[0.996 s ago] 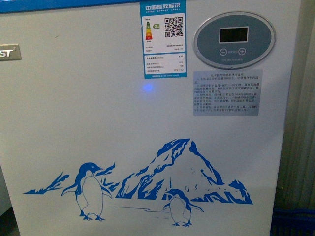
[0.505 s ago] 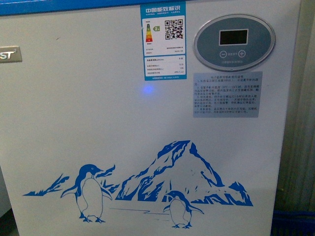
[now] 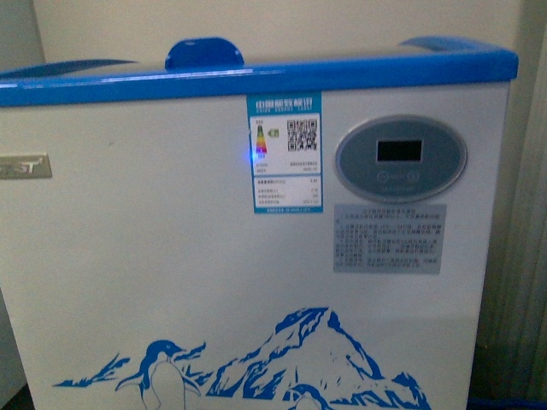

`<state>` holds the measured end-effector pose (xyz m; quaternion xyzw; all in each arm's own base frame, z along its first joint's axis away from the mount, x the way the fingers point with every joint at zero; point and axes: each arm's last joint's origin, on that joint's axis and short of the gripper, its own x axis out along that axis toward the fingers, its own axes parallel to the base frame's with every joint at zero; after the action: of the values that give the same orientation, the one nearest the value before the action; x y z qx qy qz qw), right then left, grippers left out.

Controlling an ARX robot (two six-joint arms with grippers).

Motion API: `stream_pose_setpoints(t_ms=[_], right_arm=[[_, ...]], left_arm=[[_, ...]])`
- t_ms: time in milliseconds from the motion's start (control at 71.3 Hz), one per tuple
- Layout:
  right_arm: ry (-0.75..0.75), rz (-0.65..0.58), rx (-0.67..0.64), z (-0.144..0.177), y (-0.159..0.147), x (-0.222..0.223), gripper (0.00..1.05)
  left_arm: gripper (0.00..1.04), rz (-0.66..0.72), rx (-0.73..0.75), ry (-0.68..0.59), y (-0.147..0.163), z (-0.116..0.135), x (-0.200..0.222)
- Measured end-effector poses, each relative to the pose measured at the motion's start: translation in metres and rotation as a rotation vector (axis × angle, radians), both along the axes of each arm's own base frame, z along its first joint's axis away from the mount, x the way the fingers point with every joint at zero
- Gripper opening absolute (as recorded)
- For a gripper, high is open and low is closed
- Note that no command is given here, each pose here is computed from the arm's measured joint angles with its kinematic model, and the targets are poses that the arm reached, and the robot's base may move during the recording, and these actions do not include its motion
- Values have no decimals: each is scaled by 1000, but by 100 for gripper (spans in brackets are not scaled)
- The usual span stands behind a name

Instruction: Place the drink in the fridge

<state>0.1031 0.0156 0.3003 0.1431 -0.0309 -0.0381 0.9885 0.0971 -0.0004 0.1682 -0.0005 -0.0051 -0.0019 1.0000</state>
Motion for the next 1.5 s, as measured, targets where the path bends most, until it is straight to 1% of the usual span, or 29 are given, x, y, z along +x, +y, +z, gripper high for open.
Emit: stream_pose_setpoints(t_ms=[785, 799, 855, 883, 940, 996, 1066, 1164, 1290, 1374, 1388, 1430, 1500], right_arm=[[-5, 0, 0, 0, 0, -1, 40], [-5, 0, 0, 0, 0, -1, 40], [-5, 0, 0, 0, 0, -1, 40], [-5, 0, 0, 0, 0, -1, 40], [-5, -1, 1, 0, 0, -1, 40], [-5, 3, 0, 0, 0, 0, 40], [-5, 3, 0, 0, 0, -1, 40], [-5, 2, 0, 0, 0, -1, 40], [-5, 3, 0, 0, 0, -1, 40], [-5, 2, 0, 0, 0, -1, 40], [-5, 2, 0, 0, 0, -1, 40], [-5, 2, 0, 0, 0, -1, 40], [-5, 2, 0, 0, 0, -1, 40]], left_arm=[[97, 0, 0, 0, 0, 0, 0], [97, -2, -5, 2, 0, 0, 0], [97, -31, -76, 108, 0, 0, 1], [97, -32, -151, 171, 1, 1, 4], [97, -31, -239, 219, 3, 4, 14], [97, -42, -286, 220, 4, 10, 26], [97, -92, -291, 184, 4, 20, 43], [97, -191, -213, 93, 2, 41, 75], [97, -349, -22, -43, -5, 71, 123], [97, -425, 103, -83, -10, 83, 150], [97, -446, 144, -90, -12, 86, 158], [97, -479, 185, -96, -14, 90, 168], [97, -559, 308, -113, -22, 98, 189]])
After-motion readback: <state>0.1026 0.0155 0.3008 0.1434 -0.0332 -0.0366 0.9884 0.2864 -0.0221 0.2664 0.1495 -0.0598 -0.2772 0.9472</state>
